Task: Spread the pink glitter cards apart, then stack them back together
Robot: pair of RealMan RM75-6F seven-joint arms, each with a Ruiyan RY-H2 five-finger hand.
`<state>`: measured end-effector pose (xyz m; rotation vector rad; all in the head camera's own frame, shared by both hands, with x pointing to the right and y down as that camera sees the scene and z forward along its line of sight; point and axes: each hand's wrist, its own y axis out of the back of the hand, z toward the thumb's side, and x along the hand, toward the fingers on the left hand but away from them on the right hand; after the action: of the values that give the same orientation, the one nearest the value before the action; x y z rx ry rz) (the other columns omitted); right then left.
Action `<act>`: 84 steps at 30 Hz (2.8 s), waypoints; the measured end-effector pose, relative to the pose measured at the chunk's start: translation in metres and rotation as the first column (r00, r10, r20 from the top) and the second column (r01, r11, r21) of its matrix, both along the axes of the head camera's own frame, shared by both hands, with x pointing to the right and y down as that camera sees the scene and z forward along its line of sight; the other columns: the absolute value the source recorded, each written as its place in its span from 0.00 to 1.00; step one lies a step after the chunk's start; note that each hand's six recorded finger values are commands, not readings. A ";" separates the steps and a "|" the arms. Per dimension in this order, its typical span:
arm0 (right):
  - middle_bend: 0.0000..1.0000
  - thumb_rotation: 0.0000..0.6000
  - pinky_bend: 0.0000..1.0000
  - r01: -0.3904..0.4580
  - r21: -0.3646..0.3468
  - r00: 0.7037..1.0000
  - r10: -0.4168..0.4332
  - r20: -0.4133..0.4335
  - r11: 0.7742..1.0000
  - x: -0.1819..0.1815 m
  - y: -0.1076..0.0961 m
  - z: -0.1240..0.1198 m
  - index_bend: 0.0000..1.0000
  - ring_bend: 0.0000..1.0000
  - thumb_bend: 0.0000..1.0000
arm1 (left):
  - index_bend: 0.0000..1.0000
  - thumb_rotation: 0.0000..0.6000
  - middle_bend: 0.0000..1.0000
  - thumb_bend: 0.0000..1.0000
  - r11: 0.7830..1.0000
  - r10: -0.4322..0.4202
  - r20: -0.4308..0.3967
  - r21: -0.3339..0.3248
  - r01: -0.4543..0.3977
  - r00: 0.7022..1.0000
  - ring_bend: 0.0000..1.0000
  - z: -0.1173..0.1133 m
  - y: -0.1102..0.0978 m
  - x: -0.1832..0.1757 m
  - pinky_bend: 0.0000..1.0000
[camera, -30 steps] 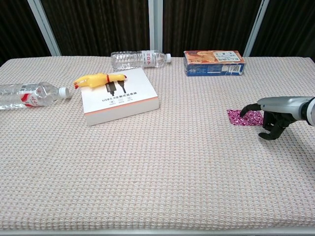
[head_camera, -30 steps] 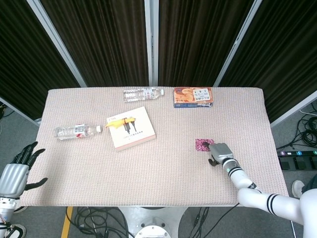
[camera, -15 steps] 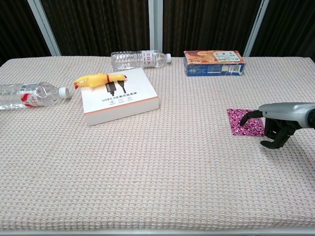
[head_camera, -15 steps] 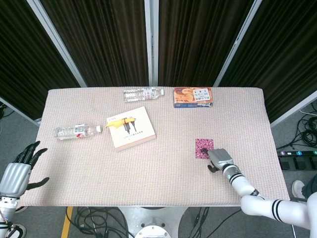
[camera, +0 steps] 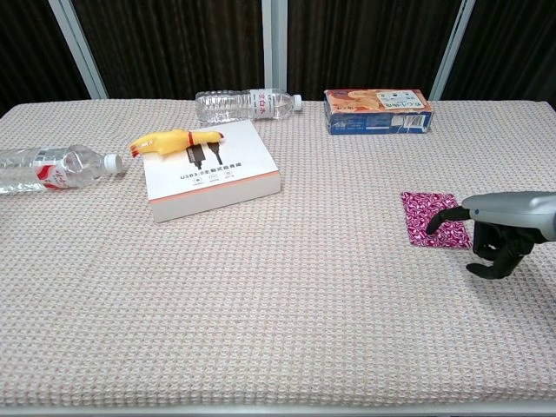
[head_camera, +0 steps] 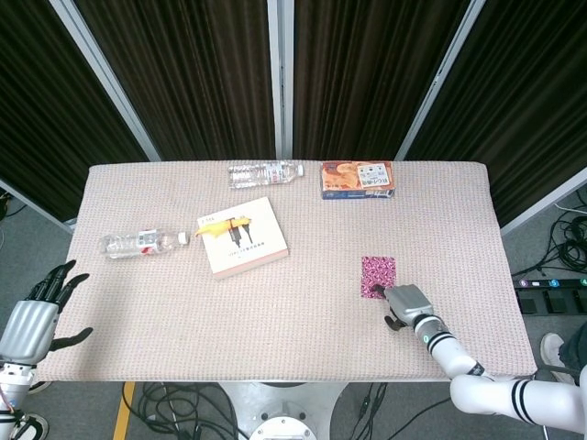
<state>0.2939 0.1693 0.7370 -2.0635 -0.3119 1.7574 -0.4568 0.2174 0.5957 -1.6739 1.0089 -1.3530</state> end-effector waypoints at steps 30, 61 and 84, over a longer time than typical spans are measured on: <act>0.90 0.99 0.96 -0.006 -0.019 0.999 0.005 -0.053 1.000 -0.002 -0.015 0.017 0.16 0.95 0.35 | 0.21 1.00 0.14 0.00 1.000 -0.012 -0.001 -0.002 0.012 1.000 0.09 -0.001 0.001 -0.007 0.23; 0.90 0.93 0.96 -0.021 0.068 0.998 0.026 -0.064 0.997 0.000 -0.032 0.001 0.11 0.95 0.35 | 0.21 1.00 0.14 0.00 1.000 -0.017 0.001 -0.004 0.017 1.000 0.09 -0.003 0.002 -0.009 0.23; 0.91 0.94 0.96 -0.039 0.026 0.995 0.041 -0.091 0.999 -0.005 -0.043 0.029 0.12 0.95 0.35 | 0.21 1.00 0.14 0.00 0.999 -0.030 0.009 -0.017 0.030 1.000 0.09 0.000 0.002 -0.018 0.23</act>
<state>0.2889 0.1262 0.7656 -1.9662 -0.3472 1.8563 -0.4749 0.2197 0.5961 -1.6700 1.0237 -1.3907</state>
